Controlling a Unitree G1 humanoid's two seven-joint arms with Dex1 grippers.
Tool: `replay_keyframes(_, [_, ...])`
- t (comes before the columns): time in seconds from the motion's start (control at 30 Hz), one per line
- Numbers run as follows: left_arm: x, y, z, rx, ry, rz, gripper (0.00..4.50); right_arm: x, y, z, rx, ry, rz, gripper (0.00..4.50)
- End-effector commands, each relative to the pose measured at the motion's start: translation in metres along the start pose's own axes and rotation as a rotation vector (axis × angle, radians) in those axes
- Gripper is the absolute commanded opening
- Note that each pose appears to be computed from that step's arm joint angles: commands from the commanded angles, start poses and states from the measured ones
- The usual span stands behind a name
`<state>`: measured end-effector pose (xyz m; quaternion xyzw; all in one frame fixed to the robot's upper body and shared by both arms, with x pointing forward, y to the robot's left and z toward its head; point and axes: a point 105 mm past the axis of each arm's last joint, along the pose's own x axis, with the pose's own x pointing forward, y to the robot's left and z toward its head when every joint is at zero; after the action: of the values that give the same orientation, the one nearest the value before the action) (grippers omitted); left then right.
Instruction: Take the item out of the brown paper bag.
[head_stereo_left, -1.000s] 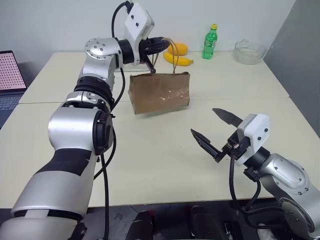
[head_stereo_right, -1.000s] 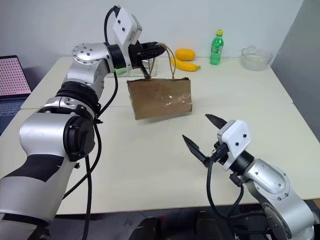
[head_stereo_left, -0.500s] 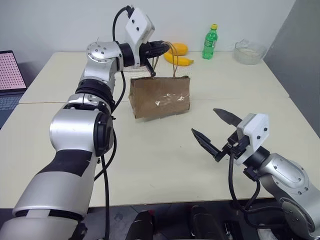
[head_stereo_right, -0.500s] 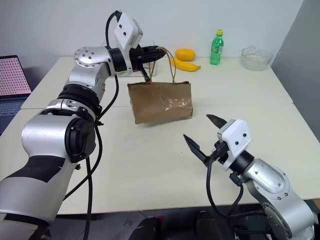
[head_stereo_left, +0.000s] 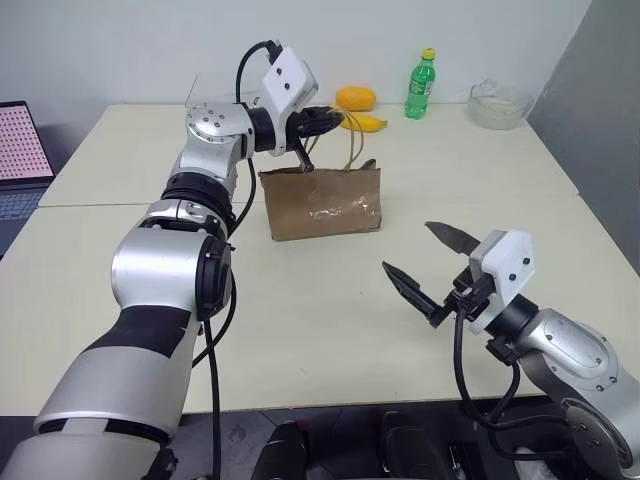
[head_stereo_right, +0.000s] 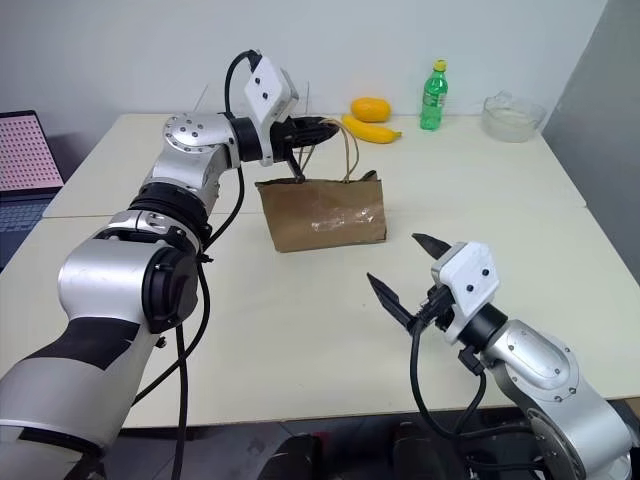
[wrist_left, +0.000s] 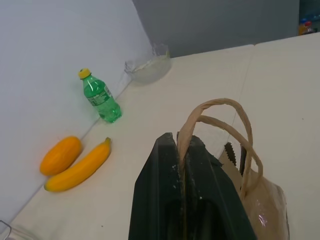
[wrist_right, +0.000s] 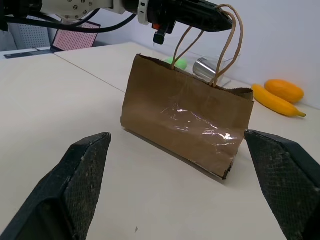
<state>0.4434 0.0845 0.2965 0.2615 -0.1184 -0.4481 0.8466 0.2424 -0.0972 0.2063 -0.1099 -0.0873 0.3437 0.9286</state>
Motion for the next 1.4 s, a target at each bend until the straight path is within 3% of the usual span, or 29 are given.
replay_keyframes(0.03, [-0.002,0.011,0.017,0.089,-0.026,0.047,0.02,-0.002,0.006,0.01,-0.026,-0.037,0.013,4.5])
replay_keyframes(0.3, [-0.006,0.017,0.013,0.162,0.023,0.097,0.02,-0.001,0.008,0.01,-0.024,-0.038,0.022,4.5])
replay_keyframes(0.4, [-0.008,0.017,0.01,0.143,0.027,0.087,0.64,0.0,0.009,0.01,-0.024,-0.038,0.028,4.5])
replay_keyframes(0.77, [-0.037,0.026,0.003,-0.01,-0.02,0.056,4.19,0.006,0.012,0.008,-0.027,-0.035,0.074,4.5])
replay_keyframes(1.07, [-0.08,0.029,-0.016,-0.129,-0.124,0.076,4.19,0.019,0.005,0.003,-0.01,-0.03,0.129,4.5])
replay_keyframes(1.23, [-0.11,0.018,-0.023,-0.159,-0.22,0.139,4.19,0.029,-0.015,0.004,-0.024,-0.024,0.106,4.5])
replay_keyframes(1.33, [-0.133,-0.016,-0.02,-0.152,-0.218,0.168,4.21,0.044,-0.042,0.013,-0.048,-0.038,0.063,3.96])
replay_keyframes(1.4, [-0.141,-0.036,-0.016,-0.19,-0.225,0.214,4.21,0.054,-0.052,0.018,-0.057,-0.051,0.064,3.29])
